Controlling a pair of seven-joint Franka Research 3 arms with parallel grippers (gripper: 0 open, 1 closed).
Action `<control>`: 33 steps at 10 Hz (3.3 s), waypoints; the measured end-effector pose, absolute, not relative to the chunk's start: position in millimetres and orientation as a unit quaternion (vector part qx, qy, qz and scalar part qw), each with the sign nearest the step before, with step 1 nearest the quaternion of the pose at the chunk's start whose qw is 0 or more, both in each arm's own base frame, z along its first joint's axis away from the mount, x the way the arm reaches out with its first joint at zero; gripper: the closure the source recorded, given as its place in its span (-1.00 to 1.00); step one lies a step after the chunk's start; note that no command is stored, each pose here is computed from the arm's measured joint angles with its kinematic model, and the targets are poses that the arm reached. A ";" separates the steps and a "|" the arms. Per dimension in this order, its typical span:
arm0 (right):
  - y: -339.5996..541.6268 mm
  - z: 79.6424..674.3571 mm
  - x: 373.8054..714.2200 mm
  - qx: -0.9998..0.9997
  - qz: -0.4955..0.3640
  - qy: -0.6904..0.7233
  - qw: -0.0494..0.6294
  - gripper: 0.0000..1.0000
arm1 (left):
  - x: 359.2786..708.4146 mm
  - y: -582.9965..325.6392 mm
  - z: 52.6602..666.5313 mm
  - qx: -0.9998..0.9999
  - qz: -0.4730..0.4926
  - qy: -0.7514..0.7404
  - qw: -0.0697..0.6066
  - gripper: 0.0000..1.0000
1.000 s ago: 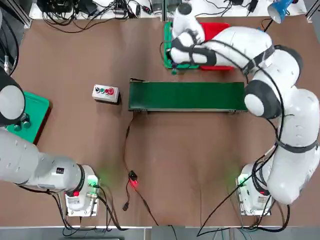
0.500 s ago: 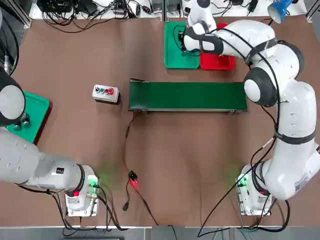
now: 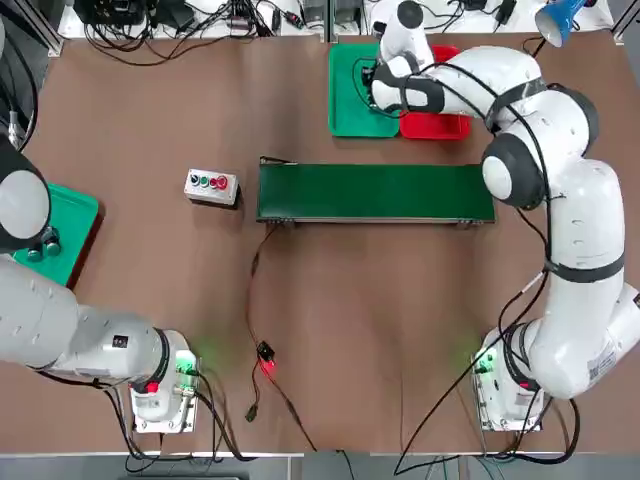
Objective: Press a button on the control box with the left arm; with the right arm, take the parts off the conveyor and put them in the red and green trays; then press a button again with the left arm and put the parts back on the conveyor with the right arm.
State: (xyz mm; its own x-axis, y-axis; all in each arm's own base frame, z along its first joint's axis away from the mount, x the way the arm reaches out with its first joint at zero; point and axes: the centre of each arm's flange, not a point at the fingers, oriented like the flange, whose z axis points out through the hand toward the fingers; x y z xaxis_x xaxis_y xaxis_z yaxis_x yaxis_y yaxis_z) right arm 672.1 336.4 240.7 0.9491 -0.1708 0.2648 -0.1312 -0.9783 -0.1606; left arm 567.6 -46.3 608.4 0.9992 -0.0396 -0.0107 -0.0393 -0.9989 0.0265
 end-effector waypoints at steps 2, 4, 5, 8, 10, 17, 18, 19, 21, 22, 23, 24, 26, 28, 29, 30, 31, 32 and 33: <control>329.5 231.4 674.9 -0.985 -0.142 0.072 0.064 0.18 | 567.6 -46.0 608.4 1.000 -0.006 -0.019 0.013 -1.00; 326.8 220.9 676.5 -0.985 -0.147 0.069 0.065 0.18 | 567.6 -46.0 608.4 1.000 -0.006 -0.019 0.013 -1.00; 326.5 217.1 676.6 -0.984 -0.149 0.067 0.065 0.18 | 567.6 -46.0 608.4 1.000 -0.006 -0.019 0.013 -1.00; 326.0 213.8 676.6 -0.985 -0.150 0.064 0.063 0.18 | 567.6 -46.1 608.4 1.000 -0.006 -0.019 0.013 -1.00; 325.7 214.0 676.9 -0.985 -0.150 0.064 0.062 0.18 | 567.5 -47.3 608.5 1.000 -0.006 -0.020 0.013 -1.00; 319.9 219.4 683.0 -0.984 -0.157 0.058 0.062 -0.28 | 565.2 -55.1 611.2 1.000 -0.005 -0.026 0.014 -1.00; 315.9 227.2 688.7 -0.982 -0.164 0.061 0.065 -0.58 | 565.1 -54.7 611.2 1.000 -0.005 -0.025 0.013 -1.00; 308.7 237.2 695.5 -0.981 -0.172 0.067 0.067 -0.89 | 565.0 -53.8 611.3 1.000 -0.006 -0.024 0.013 -1.00; 285.1 268.2 710.2 -0.976 -0.191 0.083 0.068 -0.99 | 565.1 -52.2 611.8 1.000 -0.005 -0.023 0.013 -1.00; 269.1 292.4 715.0 -0.976 -0.185 0.093 0.060 -0.99 | 565.0 -52.8 612.3 1.000 -0.005 -0.023 0.014 -1.00; 247.7 323.4 718.1 -0.979 -0.171 0.101 0.048 -0.99 | 564.7 -53.2 613.6 1.000 -0.004 -0.023 0.014 -1.00; 222.8 361.5 718.6 -0.981 -0.156 0.109 0.037 -0.99 | 563.7 -53.2 616.0 1.000 -0.002 -0.023 0.014 -1.00; 164.9 448.7 707.0 -0.981 -0.131 0.140 0.022 -0.99 | 561.2 -51.9 621.1 1.000 0.002 -0.023 0.014 -1.00; 91.0 531.9 682.9 -0.983 -0.116 0.142 0.011 -0.99 | 559.5 -51.3 622.7 1.000 0.001 -0.022 0.014 -1.00; 58.1 563.9 664.9 -0.987 -0.101 0.128 0.008 -0.99 | 559.0 -50.1 623.1 1.000 0.000 -0.021 0.014 -1.00; 35.0 590.6 647.7 -0.989 -0.092 0.114 0.011 -0.99 | 558.8 -47.9 623.1 1.000 -0.001 -0.019 0.015 -1.00; 18.3 613.3 632.1 -0.990 -0.088 0.107 0.017 -0.99 | 558.6 -47.1 622.3 1.000 -0.003 -0.018 0.014 -1.00; 7.2 632.9 618.3 -0.991 -0.090 0.101 0.023 -0.99 | 558.8 -47.3 620.6 1.000 -0.005 -0.018 0.014 -0.97; 1.1 648.6 607.2 -0.991 -0.094 0.096 0.029 -0.99 | 559.0 -47.2 619.9 1.000 -0.005 -0.018 0.014 -0.98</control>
